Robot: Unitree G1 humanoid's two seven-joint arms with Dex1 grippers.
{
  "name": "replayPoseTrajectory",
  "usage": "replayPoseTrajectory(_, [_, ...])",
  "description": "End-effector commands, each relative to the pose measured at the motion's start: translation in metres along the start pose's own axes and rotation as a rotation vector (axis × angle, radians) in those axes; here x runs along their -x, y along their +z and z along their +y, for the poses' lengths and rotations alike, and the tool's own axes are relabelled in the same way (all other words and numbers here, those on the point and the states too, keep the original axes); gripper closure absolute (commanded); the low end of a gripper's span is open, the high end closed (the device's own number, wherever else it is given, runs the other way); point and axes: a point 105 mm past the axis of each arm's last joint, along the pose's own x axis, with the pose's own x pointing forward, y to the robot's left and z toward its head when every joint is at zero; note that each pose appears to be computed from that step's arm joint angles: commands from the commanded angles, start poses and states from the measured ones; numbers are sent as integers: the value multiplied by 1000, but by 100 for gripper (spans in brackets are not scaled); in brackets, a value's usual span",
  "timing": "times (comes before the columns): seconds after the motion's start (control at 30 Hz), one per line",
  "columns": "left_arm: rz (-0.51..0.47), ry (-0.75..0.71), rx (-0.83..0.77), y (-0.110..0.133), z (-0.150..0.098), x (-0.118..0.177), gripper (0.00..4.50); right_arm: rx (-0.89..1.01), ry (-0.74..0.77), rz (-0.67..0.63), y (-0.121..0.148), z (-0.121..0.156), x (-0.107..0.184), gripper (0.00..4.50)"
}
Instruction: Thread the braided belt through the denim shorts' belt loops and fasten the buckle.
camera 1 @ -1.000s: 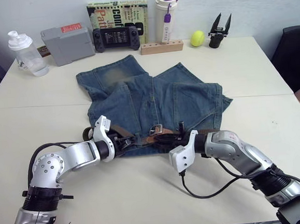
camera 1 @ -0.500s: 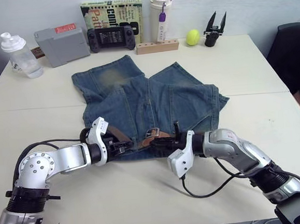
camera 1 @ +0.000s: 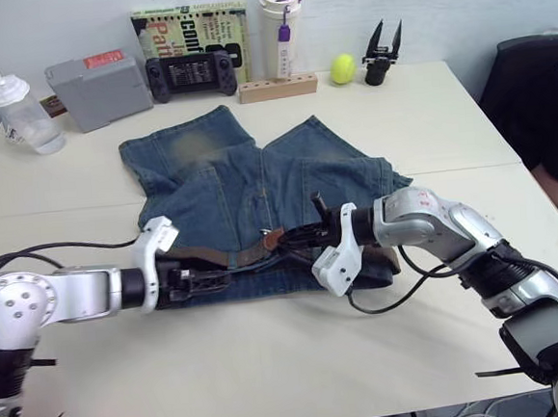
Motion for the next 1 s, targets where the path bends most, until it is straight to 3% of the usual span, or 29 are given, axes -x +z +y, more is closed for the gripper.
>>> replayPoseTrajectory(0.03, [-14, -86, -102, 5, -22, 10, 8, -10, -38, -9, -2, -25, 22, 450])
replayPoseTrajectory(0.23, [-102, -169, -208, 20, -37, 19, 8, -173, -95, -71, 7, -58, 43, 450])
replayPoseTrajectory(0.4, [-162, -209, -278, 29, -45, 24, 8, -317, -105, -55, 1, -69, 64, 450])
replayPoseTrajectory(0.57, [-216, -205, -308, 39, -44, 26, 8, -411, -107, 17, -14, -71, 87, 450])
replayPoseTrajectory(0.87, [-270, -182, -352, 52, -41, 28, 8, -546, -111, 69, -21, -70, 101, 450])
replayPoseTrajectory(1.0, [-381, -99, -427, 75, -37, 29, 8, -648, -133, 60, -20, -71, 94, 450])
